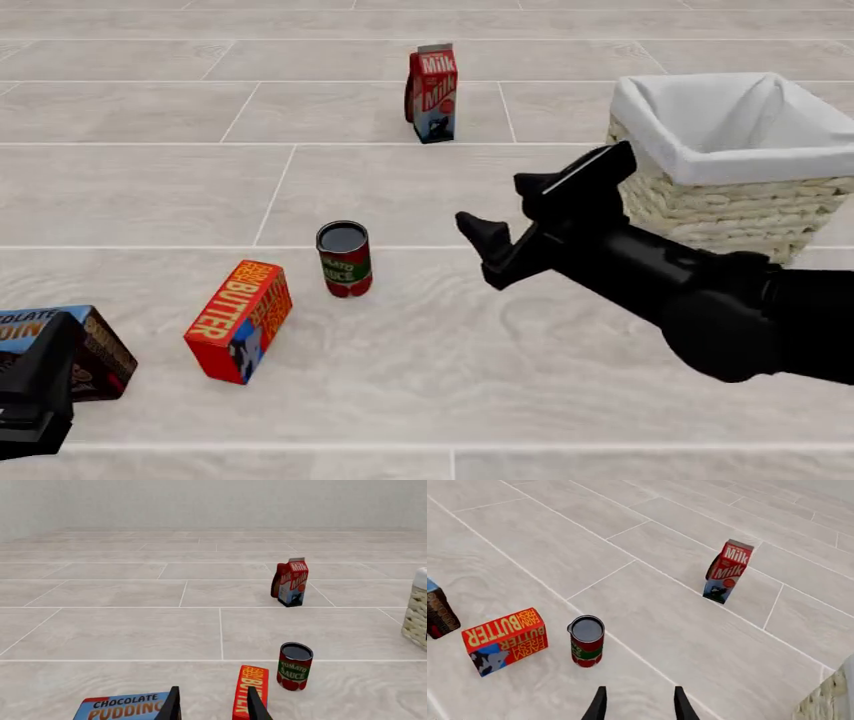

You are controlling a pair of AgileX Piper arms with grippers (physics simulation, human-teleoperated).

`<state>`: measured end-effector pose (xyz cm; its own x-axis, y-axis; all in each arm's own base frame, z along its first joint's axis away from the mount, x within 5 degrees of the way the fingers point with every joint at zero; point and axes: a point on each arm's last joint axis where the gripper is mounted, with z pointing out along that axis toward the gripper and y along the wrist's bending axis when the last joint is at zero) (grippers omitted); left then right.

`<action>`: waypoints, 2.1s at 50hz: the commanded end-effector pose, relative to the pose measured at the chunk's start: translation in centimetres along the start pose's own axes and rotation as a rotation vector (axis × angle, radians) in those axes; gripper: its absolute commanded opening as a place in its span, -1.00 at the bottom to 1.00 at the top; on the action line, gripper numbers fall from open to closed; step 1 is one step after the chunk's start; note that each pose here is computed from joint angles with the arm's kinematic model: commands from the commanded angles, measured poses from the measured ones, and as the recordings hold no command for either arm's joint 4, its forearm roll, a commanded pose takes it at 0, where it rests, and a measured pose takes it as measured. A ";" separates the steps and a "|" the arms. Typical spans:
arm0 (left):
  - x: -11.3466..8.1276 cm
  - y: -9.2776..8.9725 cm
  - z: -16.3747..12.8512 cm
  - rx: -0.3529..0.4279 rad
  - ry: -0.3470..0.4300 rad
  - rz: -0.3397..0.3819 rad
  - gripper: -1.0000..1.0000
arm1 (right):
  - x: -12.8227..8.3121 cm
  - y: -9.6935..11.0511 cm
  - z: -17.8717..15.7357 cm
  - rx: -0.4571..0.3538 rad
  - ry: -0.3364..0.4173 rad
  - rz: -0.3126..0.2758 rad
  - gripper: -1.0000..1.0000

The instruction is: Pick the tomato sauce and place it in the basket.

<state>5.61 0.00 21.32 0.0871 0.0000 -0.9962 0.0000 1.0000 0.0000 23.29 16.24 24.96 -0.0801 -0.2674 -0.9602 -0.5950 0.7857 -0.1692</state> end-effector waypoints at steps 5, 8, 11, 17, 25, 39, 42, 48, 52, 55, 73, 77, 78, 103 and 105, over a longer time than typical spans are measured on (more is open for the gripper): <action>0.0 0.0 0.0 0.000 0.000 0.000 1.00 | 0.5 1.8 2.8 -0.057 0.014 -0.019 1.00; 0.0 0.0 0.0 0.000 0.000 0.000 1.00 | 0.8 2.9 3.5 -0.089 0.032 -0.022 1.00; 0.0 0.0 0.0 0.000 0.000 0.000 1.00 | 1.0 3.3 4.2 -0.102 0.039 -0.030 1.00; 0.0 0.0 0.0 0.000 0.000 0.000 1.00 | 1.2 4.3 5.4 -0.125 0.037 -0.045 1.00; 0.0 0.0 0.0 0.000 0.000 0.000 1.00 | 1.8 5.0 6.6 -0.138 0.039 -0.041 1.00; 0.0 0.0 0.0 0.000 0.000 0.000 1.00 | 3.5 6.2 9.9 -0.154 0.058 -0.044 1.00; 0.0 0.0 0.0 0.000 0.000 0.000 1.00 | 3.8 6.9 10.4 -0.171 0.068 -0.035 1.00; 0.0 0.0 0.0 0.000 0.000 0.000 1.00 | 3.8 7.1 11.3 -0.172 0.068 -0.036 1.00; 0.0 0.0 0.0 0.000 0.000 0.000 1.00 | 3.7 7.1 12.0 -0.170 0.064 -0.035 1.00; 0.0 0.0 0.0 0.000 0.000 0.000 1.00 | 3.8 7.3 12.3 -0.172 0.064 -0.036 1.00; 0.0 0.0 0.0 0.000 0.000 0.000 1.00 | 5.4 7.8 15.0 -0.171 0.078 -0.020 1.00; 0.0 0.0 0.0 0.000 0.000 0.000 1.00 | 5.7 7.8 15.7 -0.166 0.080 -0.018 1.00; 0.0 0.0 0.0 0.000 0.000 0.000 1.00 | 5.7 7.8 15.8 -0.166 0.080 -0.016 1.00; 0.0 0.0 0.0 0.000 0.000 0.000 1.00 | 7.4 8.4 18.1 -0.168 0.101 0.001 1.00; 0.0 0.0 0.0 0.000 0.000 0.000 1.00 | 7.5 8.4 18.2 -0.168 0.103 0.003 1.00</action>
<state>5.61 0.00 21.32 0.0871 0.0000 -0.9962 0.0000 1.0000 0.0000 31.70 30.58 13.13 -0.1481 -0.3271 -0.9333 -0.7202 0.6824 -0.1249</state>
